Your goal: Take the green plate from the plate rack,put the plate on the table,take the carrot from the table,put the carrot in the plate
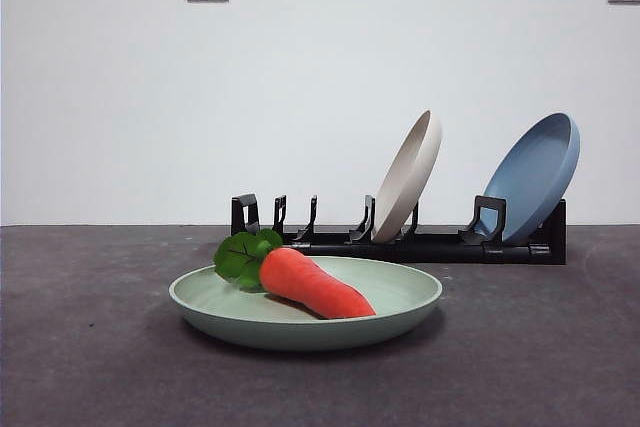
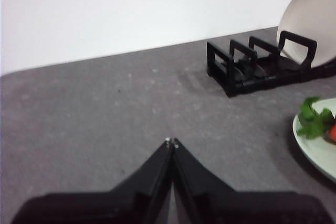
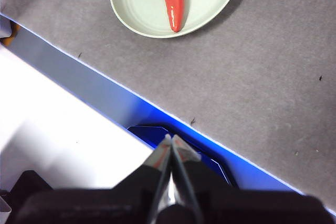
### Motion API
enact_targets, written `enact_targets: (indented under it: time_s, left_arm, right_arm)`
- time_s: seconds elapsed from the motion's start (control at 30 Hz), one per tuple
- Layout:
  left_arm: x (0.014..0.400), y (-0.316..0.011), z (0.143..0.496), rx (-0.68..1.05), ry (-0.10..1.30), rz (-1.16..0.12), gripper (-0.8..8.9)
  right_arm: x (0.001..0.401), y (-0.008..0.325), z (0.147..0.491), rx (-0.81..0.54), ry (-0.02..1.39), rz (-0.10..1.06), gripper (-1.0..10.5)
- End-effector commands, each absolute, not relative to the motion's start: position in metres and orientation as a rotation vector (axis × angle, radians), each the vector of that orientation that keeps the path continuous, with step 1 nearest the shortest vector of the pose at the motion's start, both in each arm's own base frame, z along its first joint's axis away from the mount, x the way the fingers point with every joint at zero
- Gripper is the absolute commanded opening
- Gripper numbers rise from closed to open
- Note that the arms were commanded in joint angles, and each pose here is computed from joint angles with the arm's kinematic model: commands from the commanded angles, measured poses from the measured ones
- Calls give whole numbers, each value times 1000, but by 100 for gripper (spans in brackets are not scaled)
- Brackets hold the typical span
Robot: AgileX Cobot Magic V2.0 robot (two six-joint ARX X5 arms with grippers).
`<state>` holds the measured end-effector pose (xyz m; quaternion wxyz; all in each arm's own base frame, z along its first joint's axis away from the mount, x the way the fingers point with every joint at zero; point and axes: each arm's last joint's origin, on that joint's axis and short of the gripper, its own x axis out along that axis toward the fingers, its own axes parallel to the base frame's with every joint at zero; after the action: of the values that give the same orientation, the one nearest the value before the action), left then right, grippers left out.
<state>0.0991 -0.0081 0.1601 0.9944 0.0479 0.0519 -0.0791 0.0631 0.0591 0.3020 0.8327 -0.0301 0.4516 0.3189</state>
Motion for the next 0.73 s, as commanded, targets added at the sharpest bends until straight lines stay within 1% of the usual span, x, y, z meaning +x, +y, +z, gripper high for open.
enact_targets:
  time_s: [0.03,0.17,0.33,0.73]
  left_arm:
    - [98,-8,151,63,143,-163,-3]
    - [96,-8,147,61,180,-165,-3]
    - [96,-8,148,4,173,-162,-3]
    - [96,-8,148,5,172,-158,-3]
  right_arm:
    - [63,59,301,-59,956,672,1]
    - [63,59,301,-59,956,672,1]
    - [63,59,301,-59,956,672,1]
    - [63,59,301,-59,956,672,1]
